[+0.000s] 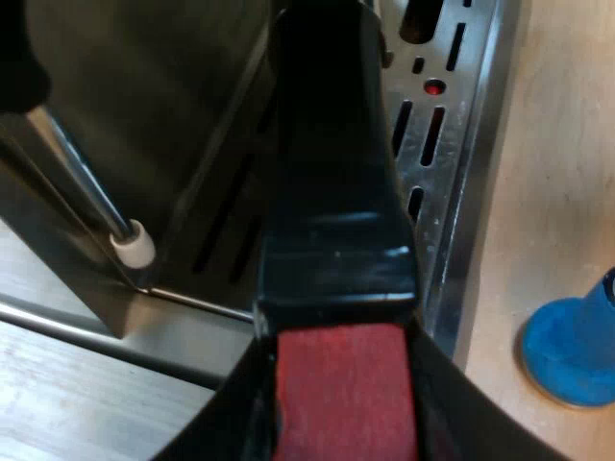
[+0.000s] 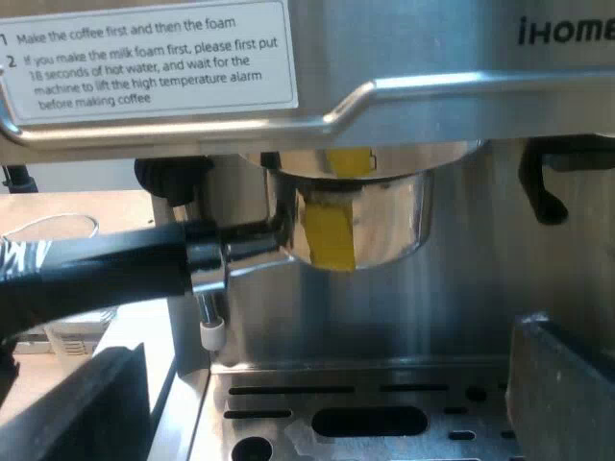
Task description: Put the handle in the coffee machine
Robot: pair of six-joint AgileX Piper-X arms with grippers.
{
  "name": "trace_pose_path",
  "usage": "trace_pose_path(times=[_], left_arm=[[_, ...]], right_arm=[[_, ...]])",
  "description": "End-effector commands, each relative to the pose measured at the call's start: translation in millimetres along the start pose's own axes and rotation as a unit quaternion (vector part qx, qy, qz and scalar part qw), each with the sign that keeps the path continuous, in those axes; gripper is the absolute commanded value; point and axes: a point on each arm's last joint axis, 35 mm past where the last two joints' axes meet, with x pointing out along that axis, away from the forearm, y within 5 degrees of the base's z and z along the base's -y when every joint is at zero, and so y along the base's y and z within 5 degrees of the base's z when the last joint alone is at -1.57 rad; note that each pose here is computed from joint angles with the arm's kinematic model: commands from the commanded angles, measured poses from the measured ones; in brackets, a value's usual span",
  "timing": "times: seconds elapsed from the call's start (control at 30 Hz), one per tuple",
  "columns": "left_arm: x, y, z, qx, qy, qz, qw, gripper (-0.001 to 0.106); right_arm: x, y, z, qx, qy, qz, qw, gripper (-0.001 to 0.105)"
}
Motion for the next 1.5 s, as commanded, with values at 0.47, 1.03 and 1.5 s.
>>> trace_pose_path(times=[0.47, 1.03, 1.5], left_arm=[[-4, -1.8, 10, -0.001, -0.036, -0.014, 0.9993, 0.001], [-4, 1.5, 12, 0.016, -0.041, -0.004, 0.999, 0.001], [-13, 4.3, 30, 0.014, -0.066, -0.01, 0.9977, 0.001]], right_arm=[[2, -2, 3, 0.002, -0.001, -0.006, 1.0, 0.077], [2, -2, 3, 0.002, -0.001, -0.006, 1.0, 0.077], [2, -2, 3, 0.002, -0.001, -0.006, 1.0, 0.077]])
